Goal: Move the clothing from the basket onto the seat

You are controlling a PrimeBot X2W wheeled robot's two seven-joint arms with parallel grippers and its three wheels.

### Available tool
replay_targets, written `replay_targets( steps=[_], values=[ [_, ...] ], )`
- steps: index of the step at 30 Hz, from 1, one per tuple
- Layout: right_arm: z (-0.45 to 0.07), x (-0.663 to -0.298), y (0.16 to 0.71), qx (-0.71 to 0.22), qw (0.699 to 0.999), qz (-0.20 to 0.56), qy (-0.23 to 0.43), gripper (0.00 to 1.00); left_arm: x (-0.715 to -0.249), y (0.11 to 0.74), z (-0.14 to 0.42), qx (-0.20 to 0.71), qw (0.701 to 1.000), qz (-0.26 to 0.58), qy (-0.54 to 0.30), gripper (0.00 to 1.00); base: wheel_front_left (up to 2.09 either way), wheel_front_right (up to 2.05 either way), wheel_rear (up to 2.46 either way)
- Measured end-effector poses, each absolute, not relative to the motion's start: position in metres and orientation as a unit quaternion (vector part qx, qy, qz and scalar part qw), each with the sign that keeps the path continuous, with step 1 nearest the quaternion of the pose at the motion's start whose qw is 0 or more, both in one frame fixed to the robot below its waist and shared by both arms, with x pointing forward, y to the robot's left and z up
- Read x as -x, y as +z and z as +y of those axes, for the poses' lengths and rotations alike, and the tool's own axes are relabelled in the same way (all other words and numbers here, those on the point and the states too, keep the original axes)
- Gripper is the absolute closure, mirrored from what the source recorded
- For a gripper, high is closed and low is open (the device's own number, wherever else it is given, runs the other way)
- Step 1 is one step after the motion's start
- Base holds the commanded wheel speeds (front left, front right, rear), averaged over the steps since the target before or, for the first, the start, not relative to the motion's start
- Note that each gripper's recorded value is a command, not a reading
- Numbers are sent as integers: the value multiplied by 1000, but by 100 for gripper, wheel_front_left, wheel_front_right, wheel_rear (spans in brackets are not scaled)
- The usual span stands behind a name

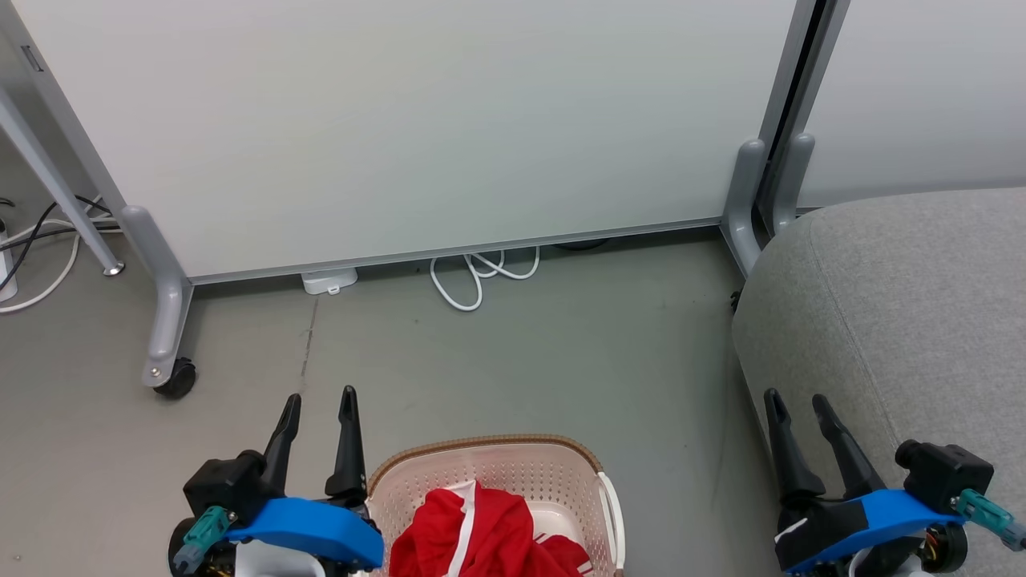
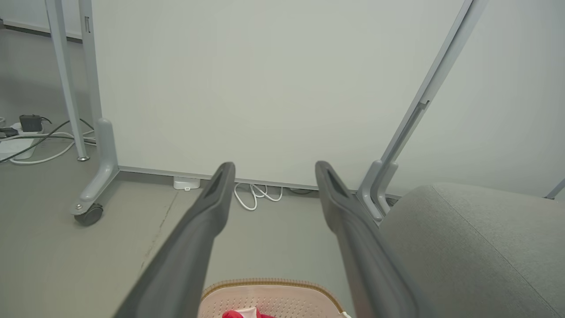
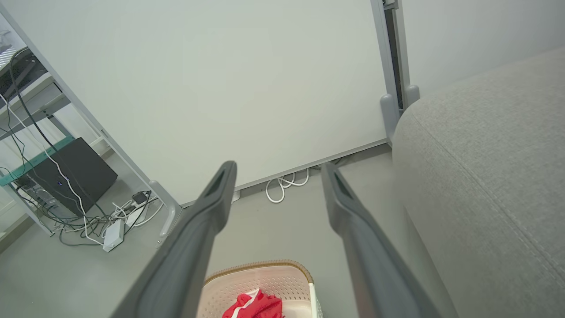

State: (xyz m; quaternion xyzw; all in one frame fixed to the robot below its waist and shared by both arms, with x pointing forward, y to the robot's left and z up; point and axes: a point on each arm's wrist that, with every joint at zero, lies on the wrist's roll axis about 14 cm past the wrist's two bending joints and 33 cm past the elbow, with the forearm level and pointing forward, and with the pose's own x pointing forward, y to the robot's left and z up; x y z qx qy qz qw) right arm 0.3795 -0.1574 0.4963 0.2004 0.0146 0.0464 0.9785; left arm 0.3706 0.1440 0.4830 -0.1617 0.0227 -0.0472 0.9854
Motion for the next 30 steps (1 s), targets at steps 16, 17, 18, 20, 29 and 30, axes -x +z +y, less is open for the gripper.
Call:
replay_targets(
  steps=[16, 17, 18, 20, 29, 30],
  values=[
    [-158, -381, 499, -144, 988, 6, 52, 0, -368, 482, 139, 107, 992, 15, -59, 0, 0, 0, 0],
    [-158, -381, 499, -144, 988, 6, 52, 0, -368, 482, 139, 107, 992, 15, -59, 0, 0, 0, 0],
    [-156, -381, 499, -138, 989, 5, 55, 0, -368, 481, 139, 103, 993, 15, -60, 0, 0, 0, 0],
    [-156, -381, 499, -131, 990, 4, 57, 0, -367, 482, 139, 99, 993, 12, -61, 0, 0, 0, 0],
    [-160, -381, 498, -92, 994, 5, 55, 0, -366, 482, 135, 80, 994, 8, -68, 0, 0, 0, 0],
    [-160, -381, 498, -84, 995, 6, 55, 0, -366, 482, 135, 75, 995, 6, -69, 0, 0, 0, 0]
  ],
)
